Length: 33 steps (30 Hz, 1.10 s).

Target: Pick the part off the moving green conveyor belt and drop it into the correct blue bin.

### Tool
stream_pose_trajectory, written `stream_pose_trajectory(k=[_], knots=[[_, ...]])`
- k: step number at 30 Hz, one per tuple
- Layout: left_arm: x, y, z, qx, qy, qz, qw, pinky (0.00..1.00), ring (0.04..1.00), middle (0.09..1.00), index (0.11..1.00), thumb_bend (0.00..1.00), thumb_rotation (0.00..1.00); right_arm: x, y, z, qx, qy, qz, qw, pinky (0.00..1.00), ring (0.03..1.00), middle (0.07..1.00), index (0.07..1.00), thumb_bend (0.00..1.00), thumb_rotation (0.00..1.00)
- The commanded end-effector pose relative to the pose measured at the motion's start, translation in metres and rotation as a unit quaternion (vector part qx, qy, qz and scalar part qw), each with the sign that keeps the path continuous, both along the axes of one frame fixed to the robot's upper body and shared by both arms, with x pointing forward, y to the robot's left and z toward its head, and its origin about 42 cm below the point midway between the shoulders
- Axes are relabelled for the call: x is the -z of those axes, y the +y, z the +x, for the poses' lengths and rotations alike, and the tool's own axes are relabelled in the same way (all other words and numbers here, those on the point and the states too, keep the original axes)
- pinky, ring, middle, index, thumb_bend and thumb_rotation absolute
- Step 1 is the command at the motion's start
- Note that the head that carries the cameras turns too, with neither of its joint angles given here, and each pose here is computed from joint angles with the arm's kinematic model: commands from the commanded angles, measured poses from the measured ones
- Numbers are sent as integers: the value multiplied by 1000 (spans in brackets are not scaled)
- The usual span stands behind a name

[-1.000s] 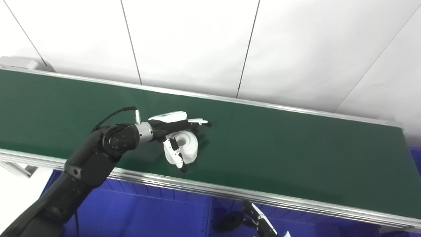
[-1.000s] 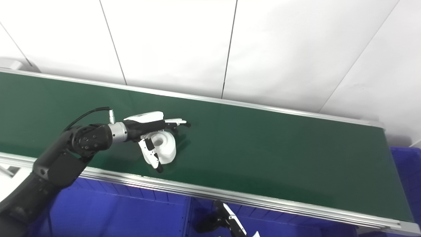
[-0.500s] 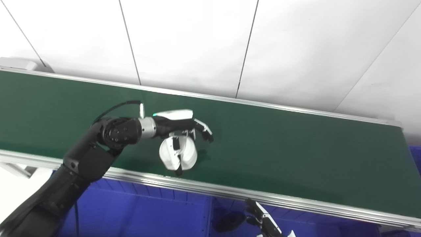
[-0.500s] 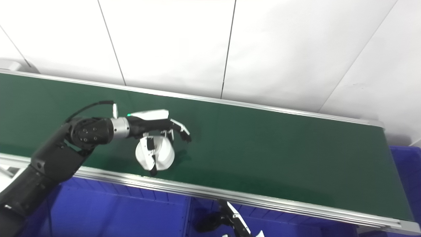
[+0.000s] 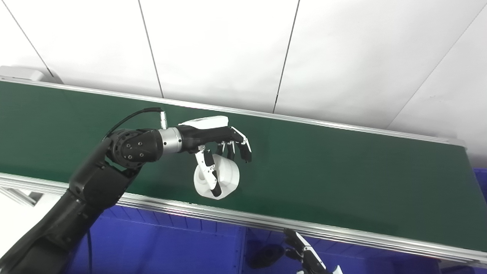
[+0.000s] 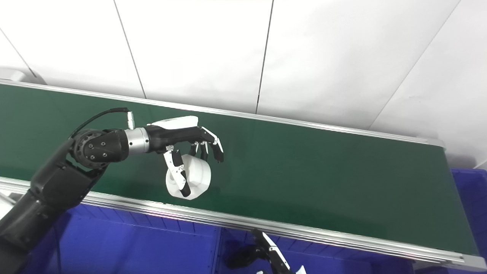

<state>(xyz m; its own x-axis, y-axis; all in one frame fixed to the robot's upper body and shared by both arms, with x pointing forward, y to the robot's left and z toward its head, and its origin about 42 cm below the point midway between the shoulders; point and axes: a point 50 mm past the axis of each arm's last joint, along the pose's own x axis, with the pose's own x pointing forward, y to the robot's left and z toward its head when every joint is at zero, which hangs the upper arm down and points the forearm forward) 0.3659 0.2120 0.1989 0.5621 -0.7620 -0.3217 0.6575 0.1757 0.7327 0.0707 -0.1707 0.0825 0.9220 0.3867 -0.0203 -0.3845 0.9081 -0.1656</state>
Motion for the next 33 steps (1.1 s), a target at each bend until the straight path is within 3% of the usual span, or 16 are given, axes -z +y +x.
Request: stream_pose_trajectory(k=[1, 13, 15, 20, 33], knots=[[-26, 5, 6, 8, -48, -12, 999, 364, 461, 690, 642, 468, 0, -9, 1, -2, 3, -21, 12, 1000, 841, 907, 929, 907, 385, 1000], [-59, 20, -20, 22, -84, -40, 995, 351, 458, 666, 618, 467, 0, -8, 1, 1, 2, -19, 16, 1000, 849, 913, 932, 911, 390, 1000], [-64, 24, -29, 23, -87, -45, 995, 323, 455, 625, 601, 467, 0, -7, 0, 2, 1, -18, 18, 1000, 849, 912, 933, 912, 393, 1000], [-68, 37, -53, 16, -84, -51, 995, 391, 523, 640, 614, 418, 0, -6, -1, 5, 0, -21, 24, 1000, 852, 912, 932, 912, 392, 999], [-40, 66, -99, -37, -23, -74, 996, 393, 529, 646, 614, 415, 0, -9, -8, 5, -5, -29, 17, 999, 856, 911, 935, 918, 387, 1000]])
